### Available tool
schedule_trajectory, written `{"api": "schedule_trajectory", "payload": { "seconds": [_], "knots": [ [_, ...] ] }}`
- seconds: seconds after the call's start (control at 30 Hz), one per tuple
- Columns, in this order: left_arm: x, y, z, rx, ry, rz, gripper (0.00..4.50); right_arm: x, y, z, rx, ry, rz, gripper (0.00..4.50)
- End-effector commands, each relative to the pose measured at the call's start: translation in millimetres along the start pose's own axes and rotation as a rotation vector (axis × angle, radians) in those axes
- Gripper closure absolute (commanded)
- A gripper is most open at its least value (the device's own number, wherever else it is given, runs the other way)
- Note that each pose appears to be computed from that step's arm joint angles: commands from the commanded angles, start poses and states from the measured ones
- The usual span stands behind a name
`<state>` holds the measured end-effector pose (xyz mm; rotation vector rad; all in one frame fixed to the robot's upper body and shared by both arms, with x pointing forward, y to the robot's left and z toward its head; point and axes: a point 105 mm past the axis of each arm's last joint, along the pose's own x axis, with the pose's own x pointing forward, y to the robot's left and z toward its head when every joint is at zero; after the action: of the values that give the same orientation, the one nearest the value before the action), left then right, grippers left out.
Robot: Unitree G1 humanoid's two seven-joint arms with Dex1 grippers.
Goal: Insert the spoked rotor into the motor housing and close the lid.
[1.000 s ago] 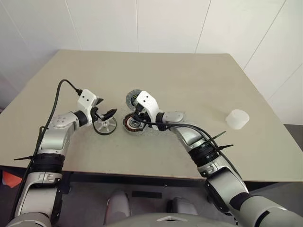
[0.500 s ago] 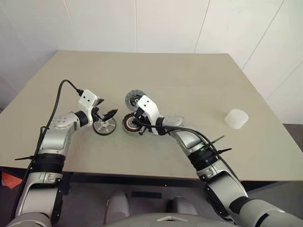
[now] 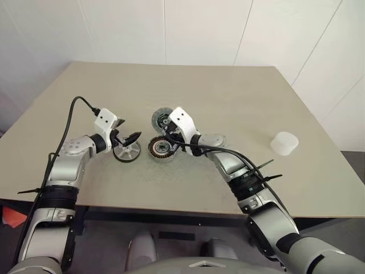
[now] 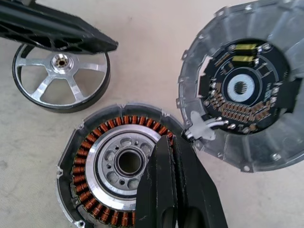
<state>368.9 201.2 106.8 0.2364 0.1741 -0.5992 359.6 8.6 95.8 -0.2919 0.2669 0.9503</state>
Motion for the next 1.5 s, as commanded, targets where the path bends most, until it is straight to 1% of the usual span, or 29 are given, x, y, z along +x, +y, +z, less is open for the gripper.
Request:
{"api": "schedule_trajectory", "payload": {
  "seconds": [0.03,0.2,0.3,0.43,0.53,0.67,0.9,1.0,1.13,1.33,1.43,1.5],
  "knots": [
    [0,2,17,0.045,-0.045,0.004,0.00,-3,2,27,-0.039,-0.075,0.007,4.46],
    [0,3,17,0.046,-0.043,0.005,0.00,0,9,20,-0.034,-0.057,0.025,4.46],
    [-1,3,15,0.047,-0.033,0.006,0.00,5,18,11,-0.030,-0.027,0.045,4.46],
    [-2,3,14,0.049,-0.034,0.011,0.00,10,19,-19,0.007,0.061,0.034,4.46],
    [-2,3,13,0.048,-0.033,0.014,0.00,10,15,-29,0.009,0.089,0.010,4.46],
    [-2,4,12,0.045,-0.031,0.017,0.00,8,7,-23,-0.006,0.068,-0.018,4.46],
    [-1,4,13,0.038,-0.033,0.015,0.00,1,3,9,-0.049,-0.019,-0.014,4.46],
    [-3,5,10,0.011,-0.016,0.007,0.00,-5,2,20,-0.069,-0.043,-0.013,4.46],
    [-8,14,6,0.018,0.005,0.022,0.00,-11,2,30,-0.071,-0.071,-0.003,4.46],
    [-6,10,5,0.019,0.005,0.013,0.00,-5,14,28,-0.070,-0.064,0.028,4.46],
    [-6,10,6,0.019,0.004,0.012,0.00,2,15,16,-0.052,-0.026,0.030,4.46],
    [-7,10,6,0.021,0.004,0.013,0.00,7,18,0,-0.014,0.013,0.042,4.46]
  ]
}}
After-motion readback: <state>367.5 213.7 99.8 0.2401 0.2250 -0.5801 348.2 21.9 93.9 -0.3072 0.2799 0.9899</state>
